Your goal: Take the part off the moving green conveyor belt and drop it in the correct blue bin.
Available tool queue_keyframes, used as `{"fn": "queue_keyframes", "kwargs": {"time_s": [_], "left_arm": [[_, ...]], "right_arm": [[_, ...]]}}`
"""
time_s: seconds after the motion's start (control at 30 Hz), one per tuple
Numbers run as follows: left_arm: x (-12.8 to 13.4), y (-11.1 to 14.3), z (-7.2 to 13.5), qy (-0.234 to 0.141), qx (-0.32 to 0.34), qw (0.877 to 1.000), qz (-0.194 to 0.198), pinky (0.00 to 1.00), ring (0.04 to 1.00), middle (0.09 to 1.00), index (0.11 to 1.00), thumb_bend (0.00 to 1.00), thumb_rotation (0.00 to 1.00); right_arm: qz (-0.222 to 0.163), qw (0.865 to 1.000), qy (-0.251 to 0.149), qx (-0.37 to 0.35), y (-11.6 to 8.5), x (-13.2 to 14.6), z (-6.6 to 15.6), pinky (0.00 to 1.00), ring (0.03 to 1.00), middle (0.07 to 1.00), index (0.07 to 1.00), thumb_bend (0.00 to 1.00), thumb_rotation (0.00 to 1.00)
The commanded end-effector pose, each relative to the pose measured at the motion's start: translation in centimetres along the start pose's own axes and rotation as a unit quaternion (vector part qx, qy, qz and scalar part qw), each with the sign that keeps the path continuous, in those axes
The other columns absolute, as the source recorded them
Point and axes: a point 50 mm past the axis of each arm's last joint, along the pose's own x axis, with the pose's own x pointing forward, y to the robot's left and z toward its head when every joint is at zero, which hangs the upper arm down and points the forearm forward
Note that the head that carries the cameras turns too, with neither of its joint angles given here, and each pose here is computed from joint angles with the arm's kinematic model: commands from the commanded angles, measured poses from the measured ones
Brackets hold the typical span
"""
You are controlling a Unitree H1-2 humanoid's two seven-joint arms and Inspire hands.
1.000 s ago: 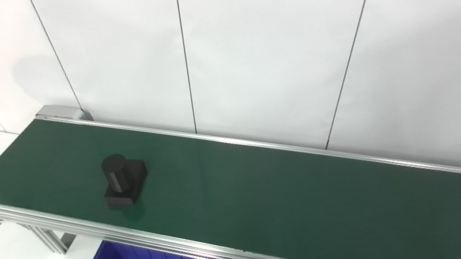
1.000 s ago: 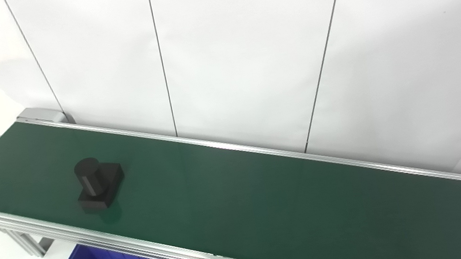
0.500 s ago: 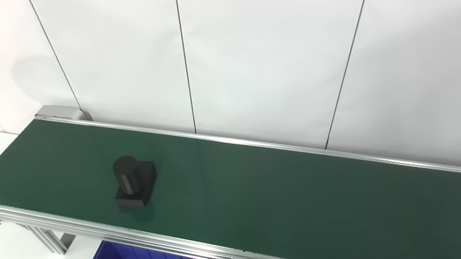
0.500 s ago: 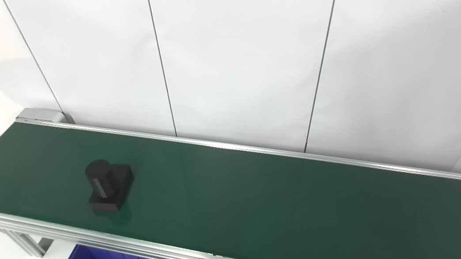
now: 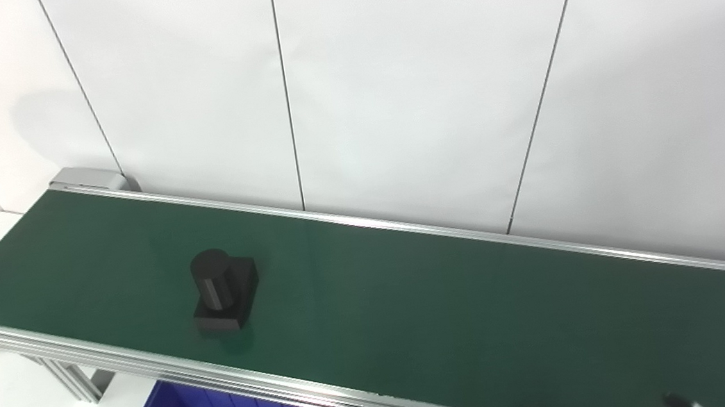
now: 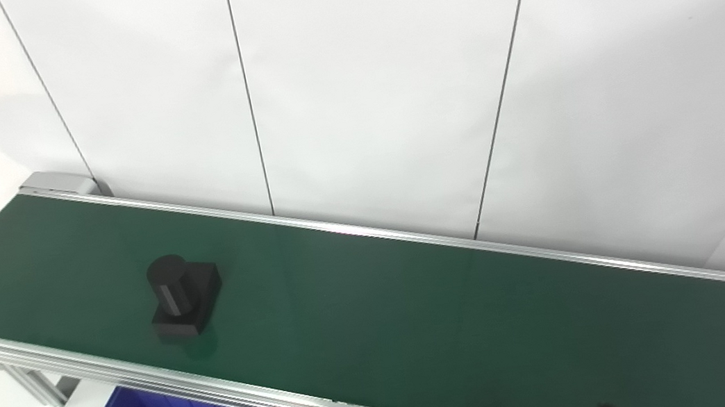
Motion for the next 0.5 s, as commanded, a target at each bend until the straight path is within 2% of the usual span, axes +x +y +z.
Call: {"fn": "queue_keyframes", "kwargs": {"time_s": [0.0,0.1,0.27,0.37,0.47], "left_arm": [[0.7,-0.2,0.7,-0.028,0.010,1.000,-0.005,0.60,0.661,0.739,0.833,0.94,0.21],[0.8,-0.4,0.5,-0.026,0.010,1.000,-0.005,0.61,0.662,0.740,0.834,0.94,0.21],[1.1,-0.5,0.2,-0.021,0.008,1.000,-0.006,0.60,0.660,0.740,0.824,0.95,0.23],[1.3,-0.4,0.1,-0.019,0.009,1.000,-0.009,0.60,0.662,0.740,0.821,0.95,0.23],[1.4,-0.3,0.1,-0.017,0.014,1.000,-0.009,0.59,0.659,0.739,0.820,0.95,0.25]], "right_arm": [[-0.011,1.000,-0.024,-0.003,-0.9,1.4,1.6,0.43,0.550,0.663,0.836,0.94,0.17],[-0.023,0.999,-0.034,-0.031,-1.6,2.7,2.2,0.41,0.528,0.662,0.823,0.96,0.23],[-0.015,0.998,-0.050,-0.036,-2.2,5.8,2.6,0.38,0.525,0.655,0.832,0.98,0.34],[-0.010,0.998,-0.053,-0.039,-2.2,7.7,3.0,0.38,0.519,0.645,0.824,0.99,0.35],[-0.005,0.998,-0.056,-0.040,-2.1,9.2,3.2,0.39,0.524,0.643,0.823,0.99,0.30]]}}
